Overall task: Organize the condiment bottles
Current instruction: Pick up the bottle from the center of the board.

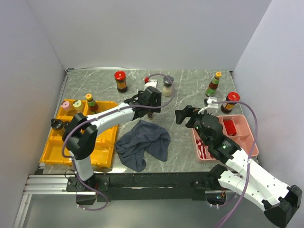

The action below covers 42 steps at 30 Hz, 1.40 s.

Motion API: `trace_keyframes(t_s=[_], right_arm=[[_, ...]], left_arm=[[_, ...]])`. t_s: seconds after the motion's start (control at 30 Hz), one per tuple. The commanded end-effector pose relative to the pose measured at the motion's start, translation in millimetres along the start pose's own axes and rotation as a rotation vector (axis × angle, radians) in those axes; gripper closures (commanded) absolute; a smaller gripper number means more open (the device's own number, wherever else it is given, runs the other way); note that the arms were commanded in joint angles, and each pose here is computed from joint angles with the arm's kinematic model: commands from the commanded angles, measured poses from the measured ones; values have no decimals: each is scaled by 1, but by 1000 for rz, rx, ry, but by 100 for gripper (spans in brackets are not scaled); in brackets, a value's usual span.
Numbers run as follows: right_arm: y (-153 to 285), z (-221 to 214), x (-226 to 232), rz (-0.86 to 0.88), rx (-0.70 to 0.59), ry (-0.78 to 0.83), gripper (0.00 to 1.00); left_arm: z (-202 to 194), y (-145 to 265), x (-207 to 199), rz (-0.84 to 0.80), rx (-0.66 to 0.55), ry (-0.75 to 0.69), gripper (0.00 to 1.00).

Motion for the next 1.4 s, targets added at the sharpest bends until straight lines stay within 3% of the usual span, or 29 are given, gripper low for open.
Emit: trace_keyframes(t_s=[0.0,0.33,0.5,0.53,0.7,0.8,0.83,1.17,1.37], right_arm=[[4,12,2,14,-78,-36,0],[3,12,3,15,-70,-27,0],[2,11,3,18,-73,-25,0],[2,11,2,17,-74,-26,0],[1,10,3,20,-66,-21,0],[0,10,4,23,-62,-20,0],[0,9,4,23,-59,-19,0],[0,9,4,28,-58,-16,0],[-1,9,5,34,-49,-11,0]], left_arm=[[9,-5,-6,51,-20,-4,31],[4,-20,-4,112,-12,-16,33],[2,-25,-1,144,-21,-16,42],[2,-25,-1,152,-26,-8,50],[6,-18,1,169,-36,5,66],[14,-10,-1,172,-38,23,81],[17,-7,-1,182,-47,39,99],[50,46,23,359,-179,219,99],[33,70,52,549,-171,305,99]])
Point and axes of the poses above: each gripper's point midway between its finger pads, its own y axis back along the fingers, its own x axis along the line the jaws close on, z = x × y, the point moved 8 cm from there along y, back along the fingers, and after that the axes turned 5 degrees about y, right-handed, at the moved point
